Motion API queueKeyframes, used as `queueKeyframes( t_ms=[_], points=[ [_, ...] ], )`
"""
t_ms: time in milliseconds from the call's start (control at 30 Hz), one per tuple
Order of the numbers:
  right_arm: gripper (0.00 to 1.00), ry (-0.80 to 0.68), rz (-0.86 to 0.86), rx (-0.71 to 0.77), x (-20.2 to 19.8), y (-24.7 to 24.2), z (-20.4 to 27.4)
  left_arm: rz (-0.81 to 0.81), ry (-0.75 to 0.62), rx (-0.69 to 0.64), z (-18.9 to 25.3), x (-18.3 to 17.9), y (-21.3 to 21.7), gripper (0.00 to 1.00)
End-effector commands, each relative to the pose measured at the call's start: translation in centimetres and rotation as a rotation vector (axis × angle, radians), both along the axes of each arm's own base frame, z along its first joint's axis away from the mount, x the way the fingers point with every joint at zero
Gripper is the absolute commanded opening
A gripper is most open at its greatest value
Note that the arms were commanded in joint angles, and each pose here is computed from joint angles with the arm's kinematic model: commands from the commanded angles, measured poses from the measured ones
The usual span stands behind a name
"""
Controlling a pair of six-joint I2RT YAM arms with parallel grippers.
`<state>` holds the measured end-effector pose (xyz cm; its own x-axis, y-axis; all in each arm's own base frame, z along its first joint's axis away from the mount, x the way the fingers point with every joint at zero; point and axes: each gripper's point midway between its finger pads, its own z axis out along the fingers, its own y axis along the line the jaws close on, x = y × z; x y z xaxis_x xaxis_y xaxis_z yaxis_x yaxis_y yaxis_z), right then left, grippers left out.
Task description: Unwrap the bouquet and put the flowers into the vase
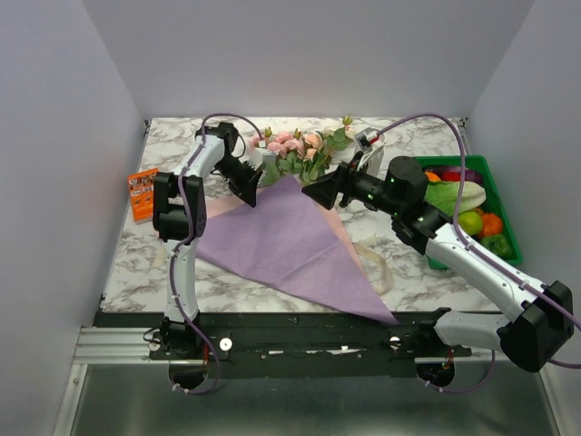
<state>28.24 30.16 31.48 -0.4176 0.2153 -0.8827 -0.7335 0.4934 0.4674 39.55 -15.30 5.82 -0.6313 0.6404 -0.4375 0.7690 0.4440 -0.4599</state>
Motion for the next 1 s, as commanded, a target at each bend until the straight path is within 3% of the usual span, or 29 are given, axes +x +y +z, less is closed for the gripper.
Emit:
queueKeyframes(
  t_ms=[0, 100, 200, 233, 267, 367, 400, 667, 967],
  points=[
    [0.75, -0.023, 0.013, 0.014, -0.1, 0.1, 0.5, -0.006, -0.096, -0.015, 5.0, -0.6, -0.1, 0.08],
    [0.74, -0.032, 0.005, 0.010, 0.1, -0.1, 0.5, -0.023, -0.148, -0.012, 6.8, -1.2, -0.4, 0.01],
    [0.73, -0.029, -0.007, -0.003, 0.3, -0.3, 0.0, -0.060, -0.191, 0.022, 7.0, -2.2, -0.9, 0.02],
    [0.73, -0.025, -0.009, -0.006, 0.3, -0.4, -0.2, -0.069, -0.211, 0.033, 7.1, -2.4, -0.9, 0.11],
    [0.73, -0.026, -0.010, -0.005, 0.3, -0.4, -0.1, -0.073, -0.225, 0.059, 6.2, -2.3, -0.7, 0.43],
    [0.73, -0.027, -0.001, -0.004, 0.1, -0.4, -0.1, -0.103, -0.229, 0.046, 5.4, -2.0, -1.0, 0.71],
    [0.74, -0.027, -0.001, -0.005, 0.1, -0.5, -0.2, -0.101, -0.223, 0.039, 5.2, -1.7, -0.8, 0.75],
    [0.75, -0.031, 0.025, -0.011, -0.7, -0.7, -0.4, -0.083, -0.256, 0.007, 3.5, 2.9, -0.2, 0.80],
    [0.75, -0.011, 0.076, 0.006, -0.9, -0.3, -0.6, -0.151, -0.190, -0.005, 1.0, 2.3, -0.9, 0.74]
  ],
)
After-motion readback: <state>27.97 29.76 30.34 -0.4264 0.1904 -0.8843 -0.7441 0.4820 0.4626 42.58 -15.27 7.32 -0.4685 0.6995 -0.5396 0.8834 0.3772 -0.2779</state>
